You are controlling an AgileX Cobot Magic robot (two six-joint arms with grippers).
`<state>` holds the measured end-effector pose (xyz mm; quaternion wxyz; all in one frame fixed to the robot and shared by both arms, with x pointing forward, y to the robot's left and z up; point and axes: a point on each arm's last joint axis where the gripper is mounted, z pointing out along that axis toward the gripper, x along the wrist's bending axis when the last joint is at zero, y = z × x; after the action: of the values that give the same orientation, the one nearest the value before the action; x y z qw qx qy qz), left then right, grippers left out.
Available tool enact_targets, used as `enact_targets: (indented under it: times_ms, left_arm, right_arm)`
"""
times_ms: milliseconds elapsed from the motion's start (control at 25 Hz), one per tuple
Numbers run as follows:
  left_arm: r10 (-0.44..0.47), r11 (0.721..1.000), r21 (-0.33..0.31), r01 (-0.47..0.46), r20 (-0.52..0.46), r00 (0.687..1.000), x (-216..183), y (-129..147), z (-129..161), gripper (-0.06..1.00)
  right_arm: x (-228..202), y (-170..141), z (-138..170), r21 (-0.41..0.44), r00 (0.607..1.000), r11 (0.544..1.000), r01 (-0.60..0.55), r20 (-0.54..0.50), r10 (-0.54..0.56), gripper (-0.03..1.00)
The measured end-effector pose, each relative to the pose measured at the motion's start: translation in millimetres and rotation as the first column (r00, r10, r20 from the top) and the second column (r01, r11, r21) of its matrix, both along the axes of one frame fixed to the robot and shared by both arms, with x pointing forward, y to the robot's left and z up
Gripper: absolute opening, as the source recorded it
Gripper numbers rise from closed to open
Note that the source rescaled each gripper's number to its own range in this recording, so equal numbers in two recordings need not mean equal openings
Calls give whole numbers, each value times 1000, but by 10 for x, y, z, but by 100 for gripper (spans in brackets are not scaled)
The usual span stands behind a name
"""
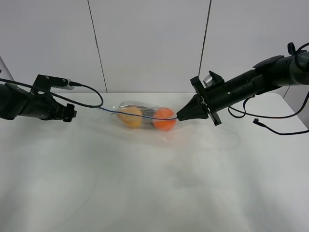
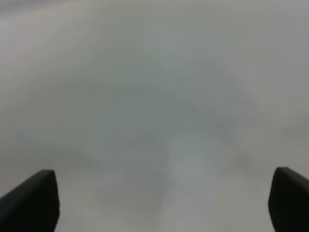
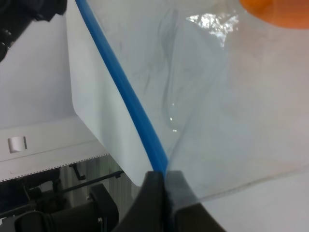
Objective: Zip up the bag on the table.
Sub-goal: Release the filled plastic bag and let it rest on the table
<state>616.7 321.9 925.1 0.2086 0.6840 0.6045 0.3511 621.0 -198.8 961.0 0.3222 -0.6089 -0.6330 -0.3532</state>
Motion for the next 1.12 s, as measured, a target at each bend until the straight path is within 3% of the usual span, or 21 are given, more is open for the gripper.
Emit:
enact_targets:
  times_ms: [120,280,440,560,720,880,1120]
  left_arm:
    - [-53,987,-158,39,-83,995,-36,-22,-41,100]
    - [-150,935,-348,73,-200,968,-137,-122,-92,100]
    - [-219,904,-422,65,-327,920,-207,-187,-78,100]
    - [-173,904,-427,-28,-424,889,-160,-159,47,100]
    - [-90,934,-336,-124,-555,827,-90,-137,280,100]
    - [-42,960,-243,-141,-620,784,-35,-215,525,100]
    - [-26,962,-208,-178,-715,698,-96,-233,716,100]
  right_arm:
    - [-1,0,0,1,1000,1000,-1,-1,1,0]
    - [-1,0,1,1,1000,1000,-1,-1,1,0]
    - [-2,1,1,1,1000,1000,-2,-1,2,0]
    - [-2,1,1,1,1000,1000,-2,-1,2,0]
    - [-3,1,2,2,1000,1000,-3,-2,3,0]
    - [-6,2,3,4,1000,1000,-6,-4,6,0]
    - [-7,2,3,4,1000,1000,-7,-4,7,0]
